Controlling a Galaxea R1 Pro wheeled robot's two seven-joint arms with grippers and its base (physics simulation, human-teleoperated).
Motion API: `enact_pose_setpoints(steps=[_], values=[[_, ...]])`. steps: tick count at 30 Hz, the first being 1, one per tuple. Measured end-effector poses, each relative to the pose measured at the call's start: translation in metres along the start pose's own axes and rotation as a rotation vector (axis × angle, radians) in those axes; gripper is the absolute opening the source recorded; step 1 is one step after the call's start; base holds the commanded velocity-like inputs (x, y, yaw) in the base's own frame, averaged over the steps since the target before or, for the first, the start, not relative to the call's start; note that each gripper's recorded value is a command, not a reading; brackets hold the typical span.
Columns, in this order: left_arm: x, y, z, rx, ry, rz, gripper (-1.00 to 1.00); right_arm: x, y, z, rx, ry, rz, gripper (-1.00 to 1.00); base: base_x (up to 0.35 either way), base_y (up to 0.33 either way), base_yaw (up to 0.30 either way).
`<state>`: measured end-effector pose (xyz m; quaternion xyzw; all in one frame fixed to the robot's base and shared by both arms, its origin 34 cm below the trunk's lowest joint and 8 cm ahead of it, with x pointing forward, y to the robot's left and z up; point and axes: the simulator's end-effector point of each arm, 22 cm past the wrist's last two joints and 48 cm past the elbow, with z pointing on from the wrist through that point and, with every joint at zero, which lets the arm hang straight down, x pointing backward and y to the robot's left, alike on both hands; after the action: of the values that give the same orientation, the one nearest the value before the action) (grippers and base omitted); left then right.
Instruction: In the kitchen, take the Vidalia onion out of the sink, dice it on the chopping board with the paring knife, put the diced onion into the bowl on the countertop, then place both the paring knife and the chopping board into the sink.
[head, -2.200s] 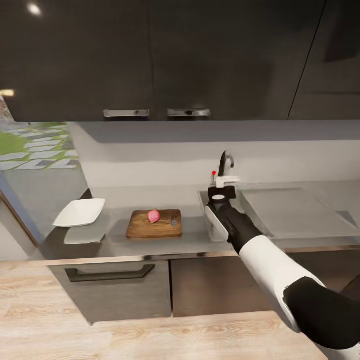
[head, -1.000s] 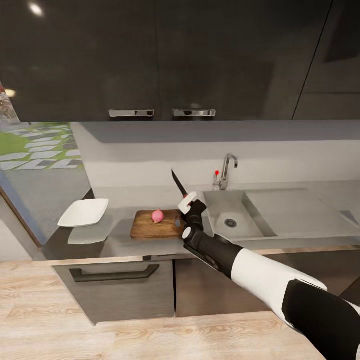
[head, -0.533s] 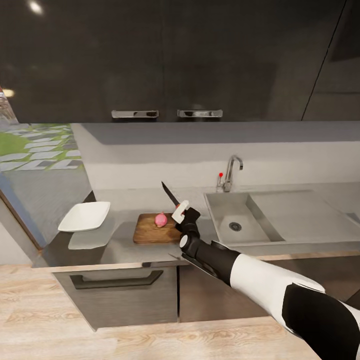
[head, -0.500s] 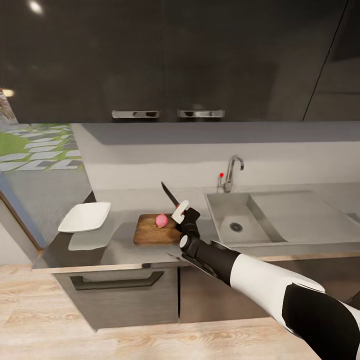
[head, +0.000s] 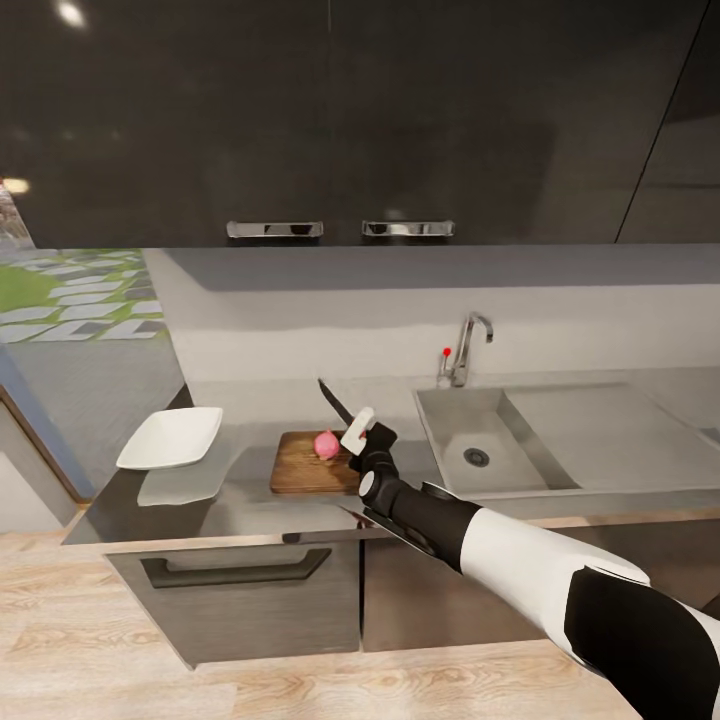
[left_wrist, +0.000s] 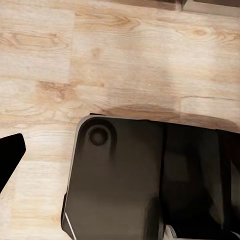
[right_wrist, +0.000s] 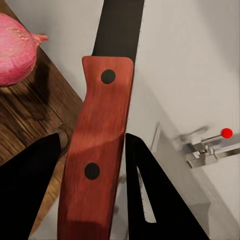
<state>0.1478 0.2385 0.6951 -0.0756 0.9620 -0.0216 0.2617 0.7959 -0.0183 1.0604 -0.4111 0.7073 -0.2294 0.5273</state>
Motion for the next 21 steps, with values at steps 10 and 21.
enact_pose_setpoints(steps=[10, 21], values=[[0.000, 0.000, 0.000, 0.000, 0.000, 0.000, 1.00, 0.001, 0.001, 0.000, -0.006, 0.003, -0.003, -1.00, 0.000, 0.000, 0.000], [0.000, 0.000, 0.000, 0.000, 0.000, 0.000, 1.00, 0.013, 0.010, 0.001, -0.049, 0.041, -0.018, -1.00, 0.000, 0.000, 0.000]])
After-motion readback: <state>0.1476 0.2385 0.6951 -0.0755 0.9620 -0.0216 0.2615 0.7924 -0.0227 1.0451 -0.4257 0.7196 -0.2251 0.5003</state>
